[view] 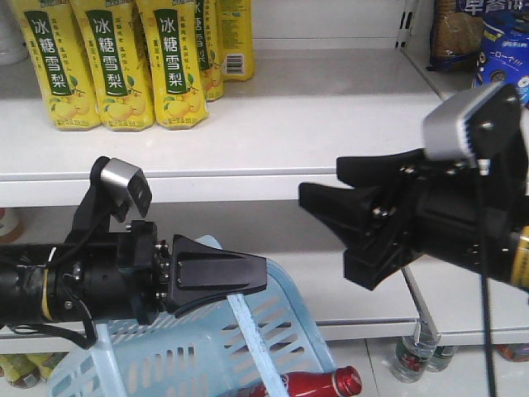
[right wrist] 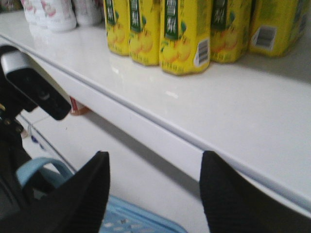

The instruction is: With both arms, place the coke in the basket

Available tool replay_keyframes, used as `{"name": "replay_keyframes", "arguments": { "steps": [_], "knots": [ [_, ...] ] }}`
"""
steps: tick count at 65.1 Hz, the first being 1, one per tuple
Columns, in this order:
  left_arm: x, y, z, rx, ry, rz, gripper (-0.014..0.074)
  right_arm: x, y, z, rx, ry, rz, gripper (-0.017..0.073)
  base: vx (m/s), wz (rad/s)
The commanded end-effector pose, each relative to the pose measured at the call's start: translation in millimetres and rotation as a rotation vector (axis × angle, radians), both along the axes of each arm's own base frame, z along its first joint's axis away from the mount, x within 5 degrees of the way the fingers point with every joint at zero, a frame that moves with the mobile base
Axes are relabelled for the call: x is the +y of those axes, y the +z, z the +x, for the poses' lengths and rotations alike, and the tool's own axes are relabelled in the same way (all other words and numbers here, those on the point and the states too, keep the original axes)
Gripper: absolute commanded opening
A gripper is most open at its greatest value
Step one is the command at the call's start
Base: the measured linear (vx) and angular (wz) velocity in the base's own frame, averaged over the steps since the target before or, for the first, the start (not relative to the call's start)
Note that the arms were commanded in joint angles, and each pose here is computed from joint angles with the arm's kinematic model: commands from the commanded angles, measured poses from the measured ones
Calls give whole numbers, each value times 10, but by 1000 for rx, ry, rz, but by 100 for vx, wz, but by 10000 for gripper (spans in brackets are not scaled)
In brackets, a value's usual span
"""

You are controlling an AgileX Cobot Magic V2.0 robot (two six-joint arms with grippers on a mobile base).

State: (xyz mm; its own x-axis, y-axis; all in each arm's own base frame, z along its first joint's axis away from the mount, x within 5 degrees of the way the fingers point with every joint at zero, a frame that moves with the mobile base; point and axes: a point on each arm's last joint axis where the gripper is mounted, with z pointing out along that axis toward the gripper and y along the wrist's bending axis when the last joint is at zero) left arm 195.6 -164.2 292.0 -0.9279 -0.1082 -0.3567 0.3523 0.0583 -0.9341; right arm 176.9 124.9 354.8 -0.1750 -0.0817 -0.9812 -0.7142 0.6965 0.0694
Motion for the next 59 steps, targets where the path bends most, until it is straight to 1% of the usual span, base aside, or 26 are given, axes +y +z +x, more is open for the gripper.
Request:
{"name": "replay_keyframes", "arguments": {
  "steps": [1, 7, 9, 13, 16, 18, 21, 26, 31, 34, 38, 45, 59],
  "knots": [
    [18, 388, -161, -57, -137, -262, -6, -153, 324, -184, -140, -54, 48, 242, 0, 0],
    [18, 388, -161, -57, -137, -262, -6, -266, 429, -390, -206, -61, 82, 55, 0, 0],
    [18, 388, -161, -57, -137, -262, -6, -296, 408, -450, -213, -60, 86, -17, 0, 0],
    [18, 388, -161, -57, -137, -262, -6, -363, 330, -560, -221, -70, 90, -14, 0, 0],
    [18, 388, -161, -57, -137, -262, -6, -433, 206, -658, -221, -89, 91, -8, 0, 0],
    [18, 388, -161, -57, -137, -262, -6, -470, 71, -692, -203, -109, 82, -5, 0, 0],
    [18, 388, -161, -57, -137, -262, -6, -544, -126, -744, -175, -158, 85, -5, 0, 0],
    [18, 388, -161, -57, -137, -262, -6, -678, -425, -818, -120, -257, 122, -5, 0, 0],
    [18, 388, -161, -57, -137, -262, -6, -795, -685, -907, -83, -333, 165, -5, 0, 0],
    [18, 388, -161, -57, -137, -262, -6, -841, -778, -944, -67, -361, 197, -5, 0, 0],
    [18, 388, -161, -57, -137, -262, -6, -877, -870, -1005, -59, -367, 230, -5, 0, 0],
    [18, 388, -161, -57, -137, -262, -6, -900, -949, -1056, -68, -363, 235, -5, 0, 0],
    [18, 388, -161, -57, -137, -262, -6, -902, -950, -1062, -71, -362, 237, -5, 0, 0]
  ]
}}
